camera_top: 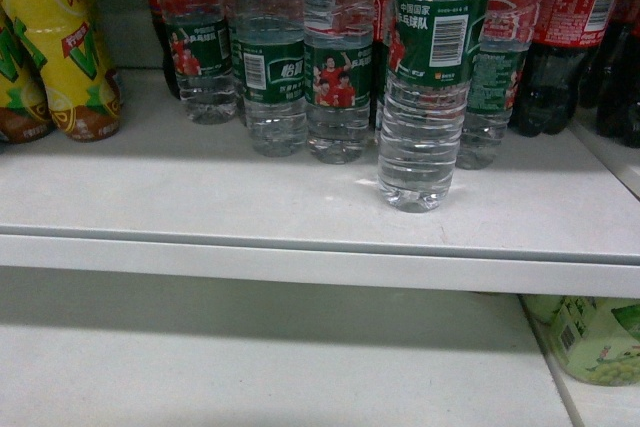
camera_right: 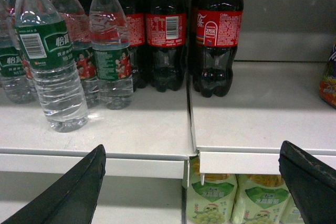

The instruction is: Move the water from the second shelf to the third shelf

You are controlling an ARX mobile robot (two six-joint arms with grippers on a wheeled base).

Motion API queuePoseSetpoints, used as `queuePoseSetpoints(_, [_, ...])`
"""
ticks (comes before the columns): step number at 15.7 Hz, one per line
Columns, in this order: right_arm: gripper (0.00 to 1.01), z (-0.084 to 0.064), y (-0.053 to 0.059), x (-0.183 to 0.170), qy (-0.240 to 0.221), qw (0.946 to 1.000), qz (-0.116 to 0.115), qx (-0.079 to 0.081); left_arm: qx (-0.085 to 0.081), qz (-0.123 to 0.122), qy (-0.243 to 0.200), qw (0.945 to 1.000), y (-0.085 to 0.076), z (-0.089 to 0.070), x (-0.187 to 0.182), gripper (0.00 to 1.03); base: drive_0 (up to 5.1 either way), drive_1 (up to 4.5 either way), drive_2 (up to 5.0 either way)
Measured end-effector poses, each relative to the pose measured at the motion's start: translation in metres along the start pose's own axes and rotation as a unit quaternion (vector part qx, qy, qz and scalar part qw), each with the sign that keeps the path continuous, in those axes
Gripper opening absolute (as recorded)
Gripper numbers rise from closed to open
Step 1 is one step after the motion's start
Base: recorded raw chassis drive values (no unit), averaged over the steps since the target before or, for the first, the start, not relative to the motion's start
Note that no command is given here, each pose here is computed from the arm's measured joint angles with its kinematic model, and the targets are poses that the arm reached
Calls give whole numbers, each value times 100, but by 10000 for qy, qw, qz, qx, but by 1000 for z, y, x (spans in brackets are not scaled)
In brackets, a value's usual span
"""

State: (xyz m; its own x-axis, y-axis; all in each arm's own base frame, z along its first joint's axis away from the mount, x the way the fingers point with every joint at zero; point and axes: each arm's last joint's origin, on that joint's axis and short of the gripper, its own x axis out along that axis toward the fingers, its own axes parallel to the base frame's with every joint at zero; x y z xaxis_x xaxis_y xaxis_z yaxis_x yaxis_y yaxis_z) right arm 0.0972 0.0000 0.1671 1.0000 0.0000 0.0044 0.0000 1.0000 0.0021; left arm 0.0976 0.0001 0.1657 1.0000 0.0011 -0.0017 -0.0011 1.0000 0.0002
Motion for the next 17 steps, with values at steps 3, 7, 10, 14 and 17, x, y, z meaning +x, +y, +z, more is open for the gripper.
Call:
queuePoseSetpoints(3, [98, 0, 0, 0, 0, 10000, 0, 0, 0, 0, 0, 10000, 0, 0, 0, 98, 0, 0, 0])
queuePoseSetpoints(7, [98, 0, 0, 0, 0, 10000, 0, 0, 0, 0, 0, 10000, 0, 0, 0, 98, 0, 0, 0])
queuePoseSetpoints(10, [98, 0, 0, 0, 0, 10000, 0, 0, -2, 0, 0, 10000, 0, 0, 0, 98, 0, 0, 0])
queuePoseSetpoints(14, [98, 0, 0, 0, 0, 10000, 0, 0, 0, 0, 0, 10000, 0, 0, 0, 98, 0, 0, 0])
queuePoseSetpoints(17, [98, 0, 0, 0, 0, 10000, 0, 0, 0, 0, 0, 10000, 0, 0, 0, 98, 0, 0, 0])
